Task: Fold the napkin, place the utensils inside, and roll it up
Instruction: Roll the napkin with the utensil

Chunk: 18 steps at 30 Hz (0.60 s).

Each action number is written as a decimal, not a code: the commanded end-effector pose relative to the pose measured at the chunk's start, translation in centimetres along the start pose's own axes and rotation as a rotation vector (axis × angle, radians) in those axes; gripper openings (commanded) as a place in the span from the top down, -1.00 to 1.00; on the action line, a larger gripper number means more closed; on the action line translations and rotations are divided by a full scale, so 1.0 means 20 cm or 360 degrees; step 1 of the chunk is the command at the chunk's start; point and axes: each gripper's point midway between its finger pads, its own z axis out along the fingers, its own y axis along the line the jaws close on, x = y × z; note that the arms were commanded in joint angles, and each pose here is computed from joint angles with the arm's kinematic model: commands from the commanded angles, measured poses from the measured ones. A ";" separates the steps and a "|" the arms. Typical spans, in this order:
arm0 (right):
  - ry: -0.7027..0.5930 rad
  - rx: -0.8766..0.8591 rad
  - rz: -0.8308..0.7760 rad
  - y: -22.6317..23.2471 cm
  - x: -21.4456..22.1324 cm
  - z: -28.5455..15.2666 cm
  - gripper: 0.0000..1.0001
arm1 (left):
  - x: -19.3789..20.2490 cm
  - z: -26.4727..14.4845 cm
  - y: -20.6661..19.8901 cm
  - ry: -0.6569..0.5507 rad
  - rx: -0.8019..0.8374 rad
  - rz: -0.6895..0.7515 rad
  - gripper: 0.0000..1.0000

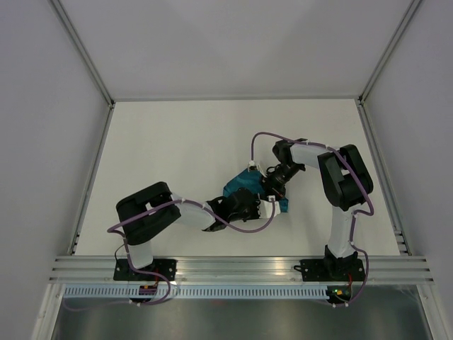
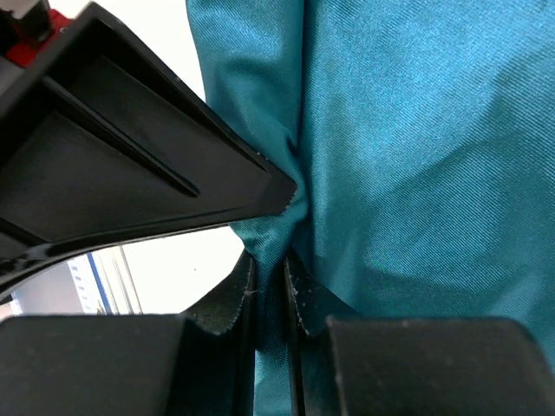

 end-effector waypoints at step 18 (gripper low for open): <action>-0.0235 0.0349 -0.0151 -0.16 -0.09 -0.27 -0.12 | 0.18 -0.04 -0.22 0.0205 0.0603 -0.0539 0.95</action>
